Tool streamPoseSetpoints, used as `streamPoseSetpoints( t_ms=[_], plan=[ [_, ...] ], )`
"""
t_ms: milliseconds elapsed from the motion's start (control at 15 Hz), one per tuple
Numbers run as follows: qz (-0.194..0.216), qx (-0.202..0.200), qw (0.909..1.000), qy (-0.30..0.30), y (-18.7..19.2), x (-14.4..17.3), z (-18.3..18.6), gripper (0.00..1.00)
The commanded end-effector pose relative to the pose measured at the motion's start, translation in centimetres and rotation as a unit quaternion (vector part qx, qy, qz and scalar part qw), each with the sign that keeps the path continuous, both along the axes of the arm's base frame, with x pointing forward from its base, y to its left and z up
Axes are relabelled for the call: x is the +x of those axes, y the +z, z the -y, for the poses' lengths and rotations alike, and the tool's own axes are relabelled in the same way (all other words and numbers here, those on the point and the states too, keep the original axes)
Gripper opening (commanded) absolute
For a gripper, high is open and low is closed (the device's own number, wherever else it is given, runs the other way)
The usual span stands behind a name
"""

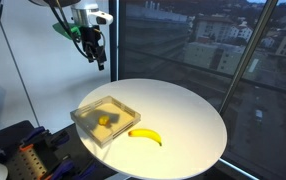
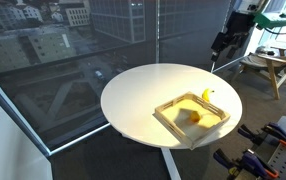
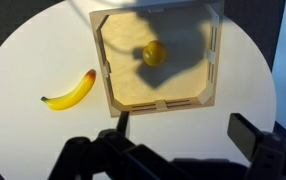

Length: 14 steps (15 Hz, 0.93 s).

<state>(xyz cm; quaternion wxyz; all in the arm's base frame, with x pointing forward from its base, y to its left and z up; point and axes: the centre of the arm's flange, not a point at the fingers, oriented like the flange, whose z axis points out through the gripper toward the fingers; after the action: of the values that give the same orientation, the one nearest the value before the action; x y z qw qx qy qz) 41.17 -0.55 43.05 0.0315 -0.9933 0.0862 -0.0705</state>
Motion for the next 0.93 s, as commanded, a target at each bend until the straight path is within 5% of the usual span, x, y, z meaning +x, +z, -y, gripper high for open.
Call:
streamPoseSetpoints(
  t_ms=[0, 867],
  plan=[
    [0.009, 0.016, 0.9996, 0.021, 1.5, -1.3, 0.1, 1.00],
    [0.022, 0.036, 0.9980, 0.047, 4.0, -2.8, -0.8, 1.00]
  ],
)
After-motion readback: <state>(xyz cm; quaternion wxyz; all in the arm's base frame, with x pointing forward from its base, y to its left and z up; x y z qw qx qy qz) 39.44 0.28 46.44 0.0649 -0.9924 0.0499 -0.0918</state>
